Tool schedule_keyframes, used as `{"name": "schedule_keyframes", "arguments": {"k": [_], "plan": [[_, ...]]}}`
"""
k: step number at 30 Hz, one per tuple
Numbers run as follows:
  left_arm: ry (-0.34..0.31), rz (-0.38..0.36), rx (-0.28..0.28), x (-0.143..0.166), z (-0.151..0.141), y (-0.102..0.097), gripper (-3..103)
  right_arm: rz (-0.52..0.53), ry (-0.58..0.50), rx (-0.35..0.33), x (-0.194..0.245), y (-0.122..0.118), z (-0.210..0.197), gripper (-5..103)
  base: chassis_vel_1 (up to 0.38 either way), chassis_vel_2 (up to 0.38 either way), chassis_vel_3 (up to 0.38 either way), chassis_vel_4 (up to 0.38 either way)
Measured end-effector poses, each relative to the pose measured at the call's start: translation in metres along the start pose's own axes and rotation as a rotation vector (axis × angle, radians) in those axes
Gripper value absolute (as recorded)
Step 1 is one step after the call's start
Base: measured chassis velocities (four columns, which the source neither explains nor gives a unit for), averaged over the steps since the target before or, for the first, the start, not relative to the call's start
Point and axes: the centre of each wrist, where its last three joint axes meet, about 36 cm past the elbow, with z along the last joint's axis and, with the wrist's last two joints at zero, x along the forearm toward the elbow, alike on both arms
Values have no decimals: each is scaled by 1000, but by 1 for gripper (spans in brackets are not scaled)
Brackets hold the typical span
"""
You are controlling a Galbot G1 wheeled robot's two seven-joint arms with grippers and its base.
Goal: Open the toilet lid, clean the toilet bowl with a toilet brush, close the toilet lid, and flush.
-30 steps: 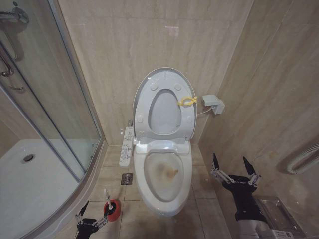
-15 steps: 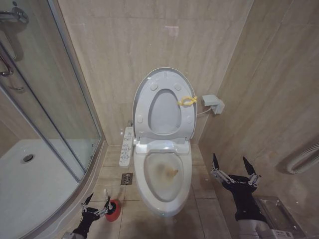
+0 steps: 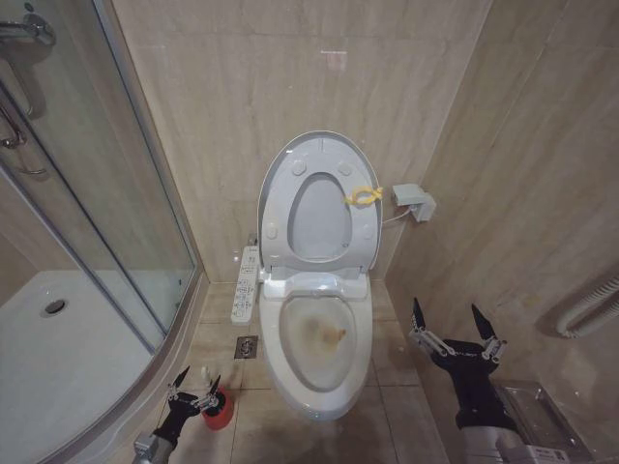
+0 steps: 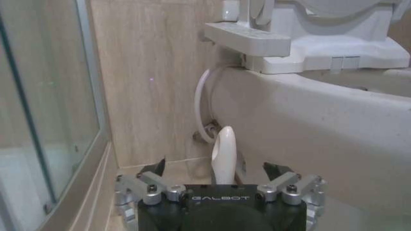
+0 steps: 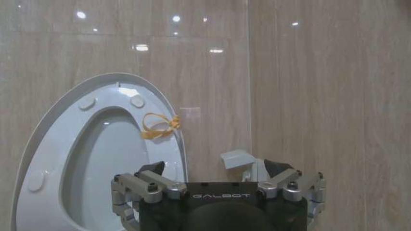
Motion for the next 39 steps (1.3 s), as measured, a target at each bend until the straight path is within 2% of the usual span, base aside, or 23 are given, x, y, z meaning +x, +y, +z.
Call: {"name": "schedule_keyframes", "arguments": {"k": [4, 5, 12, 13, 19, 20, 27, 28, 31, 36, 39], "plan": [[2, 25, -20, -4, -1, 1, 100, 0, 0, 0, 0, 0, 0, 100, 0, 0, 0, 0], [2, 33, -21, -4, -1, 1, 81, 0, 0, 0, 0, 0, 0, 100, 0, 0, 0, 0], [-12, 43, -15, 2, 2, -1, 81, 0, 0, 0, 0, 0, 0, 100, 0, 0, 0, 0], [-16, 41, -17, 3, 3, 0, 54, 0, 0, 0, 0, 0, 0, 100, 0, 0, 0, 0], [-20, 30, -22, 8, 6, 2, 54, 0, 0, 0, 0, 0, 0, 100, 0, 0, 0, 0], [-19, 28, -22, 9, 7, 3, 27, 0, 0, 0, 0, 0, 0, 100, 0, 0, 0, 0], [-24, 26, -15, 14, 9, 5, 27, 0, 0, 0, 0, 0, 0, 100, 0, 0, 0, 0], [-27, 23, -11, 15, 9, 6, 20, 0, 0, 0, 0, 0, 0, 100, 0, 0, 0, 0], [-36, 18, -7, 18, 7, 8, 20, 0, 0, 0, 0, 0, 0, 100, 0, 0, 0, 0], [-80, 23, -11, 23, -17, 13, 20, 0, 0, 0, 0, 0, 0, 100, 0, 0, 0, 0], [-125, 51, 15, 26, -43, 15, 20, 0, 0, 0, 0, 0, 0, 100, 0, 0, 0, 0]]}}
